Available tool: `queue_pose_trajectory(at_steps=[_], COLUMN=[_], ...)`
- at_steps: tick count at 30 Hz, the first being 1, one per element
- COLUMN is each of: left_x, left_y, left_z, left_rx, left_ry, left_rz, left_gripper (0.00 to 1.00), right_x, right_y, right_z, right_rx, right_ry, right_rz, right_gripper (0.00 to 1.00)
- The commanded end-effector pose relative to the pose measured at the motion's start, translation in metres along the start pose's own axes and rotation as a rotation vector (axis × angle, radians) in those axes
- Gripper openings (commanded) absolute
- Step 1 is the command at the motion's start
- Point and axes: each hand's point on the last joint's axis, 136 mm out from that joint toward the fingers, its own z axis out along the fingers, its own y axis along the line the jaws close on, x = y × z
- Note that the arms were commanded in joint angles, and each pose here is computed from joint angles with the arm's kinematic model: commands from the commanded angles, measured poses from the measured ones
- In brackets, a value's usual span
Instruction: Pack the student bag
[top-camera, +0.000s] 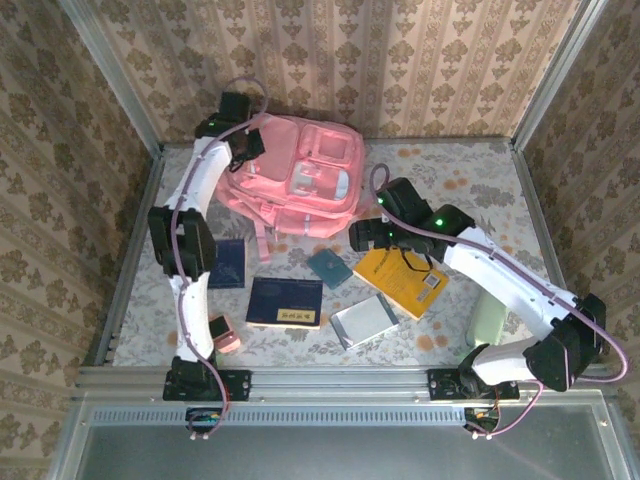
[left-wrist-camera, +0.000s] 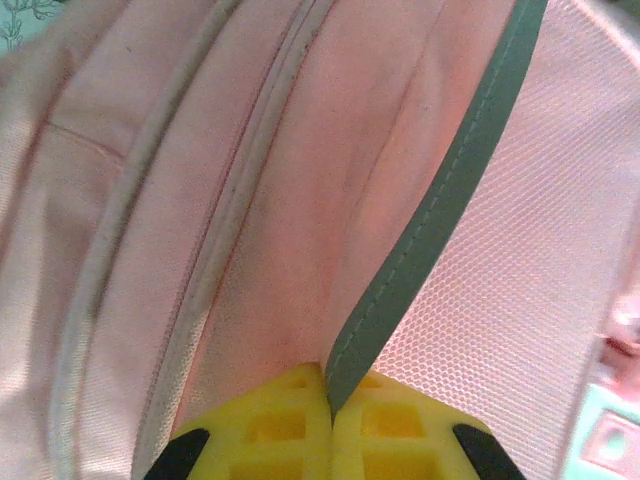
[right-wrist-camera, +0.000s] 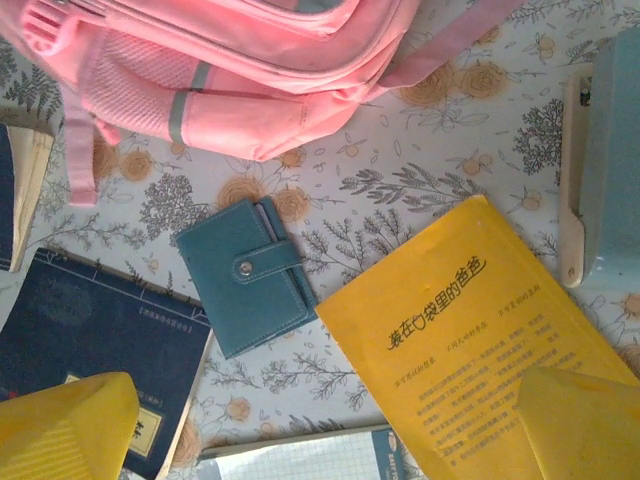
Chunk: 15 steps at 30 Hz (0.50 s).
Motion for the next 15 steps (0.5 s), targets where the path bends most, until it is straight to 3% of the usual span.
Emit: queue_pose_trajectory(at_steps=[1, 4, 9, 12, 15], left_x=[-0.021, -0.009, 0.003, 0.009, 0.018], left_y=[-0.028, -0.032, -0.037, -0.048, -0.068], left_z=[-0.056, -0.069, -0.086, -0.094, -0.096], left_rx=[0.13, 0.132, 0.19, 0.203, 0.225], left_ry=[-0.068, -0.061, -0.059, -0.094, -0.114], left_rz=[-0.129, -0.164, -0.25, -0.174, 0.0], left_gripper=[0.0, 0.0, 0.0, 0.0, 0.0], right_x=[-0.018, -0.039, -0.077, -0.103, -0.12], right_y=[0.005, 0.024, 0.052, 0.067, 0.084], right_z=[-0.007, -0.004, 0.001, 0.009, 0.025], right_rx=[-0.034, -0.15, -0.358, -0.454, -0.513], right_ry=[-0.027, -0.051, -0.041, -0.024, 0.016], right_rz=[0.027, 0.071, 0.155, 0.234, 0.307], right_gripper=[0.99, 0.97, 0.82, 0.73, 0.67])
